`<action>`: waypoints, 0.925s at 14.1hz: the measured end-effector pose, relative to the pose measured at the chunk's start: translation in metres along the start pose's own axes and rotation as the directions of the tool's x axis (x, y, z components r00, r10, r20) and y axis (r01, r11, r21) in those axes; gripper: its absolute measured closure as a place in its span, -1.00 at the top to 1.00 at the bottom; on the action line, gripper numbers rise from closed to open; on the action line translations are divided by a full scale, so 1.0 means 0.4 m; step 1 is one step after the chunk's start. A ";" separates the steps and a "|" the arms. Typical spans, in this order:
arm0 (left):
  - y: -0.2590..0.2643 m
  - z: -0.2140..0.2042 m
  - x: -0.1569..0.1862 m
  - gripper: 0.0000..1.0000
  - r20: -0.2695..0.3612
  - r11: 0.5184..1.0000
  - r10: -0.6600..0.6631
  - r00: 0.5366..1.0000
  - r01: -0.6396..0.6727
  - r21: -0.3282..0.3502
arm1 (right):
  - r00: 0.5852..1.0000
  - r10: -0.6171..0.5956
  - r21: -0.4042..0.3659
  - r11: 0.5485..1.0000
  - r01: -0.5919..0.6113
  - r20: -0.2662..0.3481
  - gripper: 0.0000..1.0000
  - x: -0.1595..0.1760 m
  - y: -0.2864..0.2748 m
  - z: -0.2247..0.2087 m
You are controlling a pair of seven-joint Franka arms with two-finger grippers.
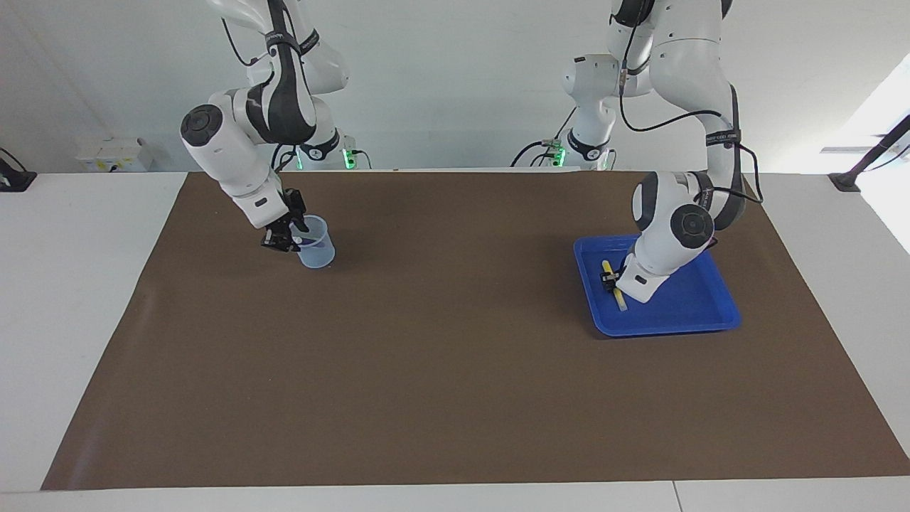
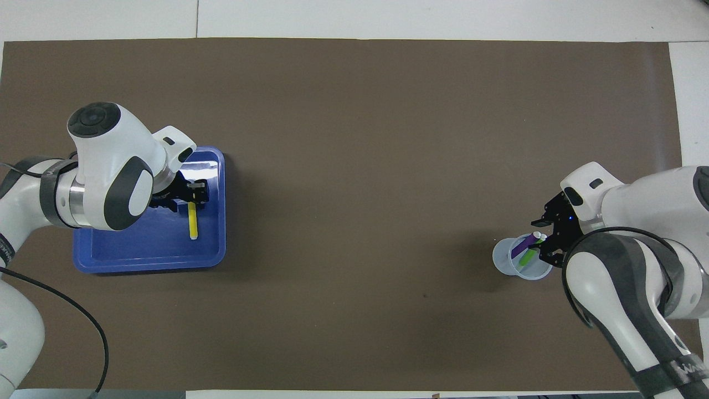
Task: Right arm passes pens to left for tray arrangement
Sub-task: 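Release the yellow pen in the tray while the right gripper grasps purple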
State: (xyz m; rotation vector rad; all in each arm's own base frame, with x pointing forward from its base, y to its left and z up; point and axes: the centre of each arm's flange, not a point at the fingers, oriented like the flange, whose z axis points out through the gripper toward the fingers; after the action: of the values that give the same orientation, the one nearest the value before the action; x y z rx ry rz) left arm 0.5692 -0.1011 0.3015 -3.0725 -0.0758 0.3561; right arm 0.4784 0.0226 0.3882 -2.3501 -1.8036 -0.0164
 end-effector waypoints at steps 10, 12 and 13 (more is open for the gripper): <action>0.024 -0.074 0.006 1.00 -0.030 1.000 0.013 0.999 -0.013 -0.005 | 1.000 0.027 -0.002 1.000 -0.027 -0.003 -0.60 0.002 -0.002 -0.015; 0.050 -0.139 -0.004 1.00 -0.020 1.000 0.018 1.000 -0.019 -0.020 | 0.999 0.034 0.020 0.999 -0.035 0.002 -0.60 0.009 0.004 -0.036; 0.064 -0.181 -0.013 1.00 -0.014 0.999 0.019 1.000 -0.020 -0.029 | 0.999 0.044 0.033 0.998 -0.044 0.004 -0.62 0.016 0.009 -0.062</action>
State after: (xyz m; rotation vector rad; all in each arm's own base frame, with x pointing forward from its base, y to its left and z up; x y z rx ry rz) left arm 0.5819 -0.1301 0.3716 -3.1060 -0.0510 0.3379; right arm 0.4860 0.0243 0.4130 -2.3677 -1.7390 0.0227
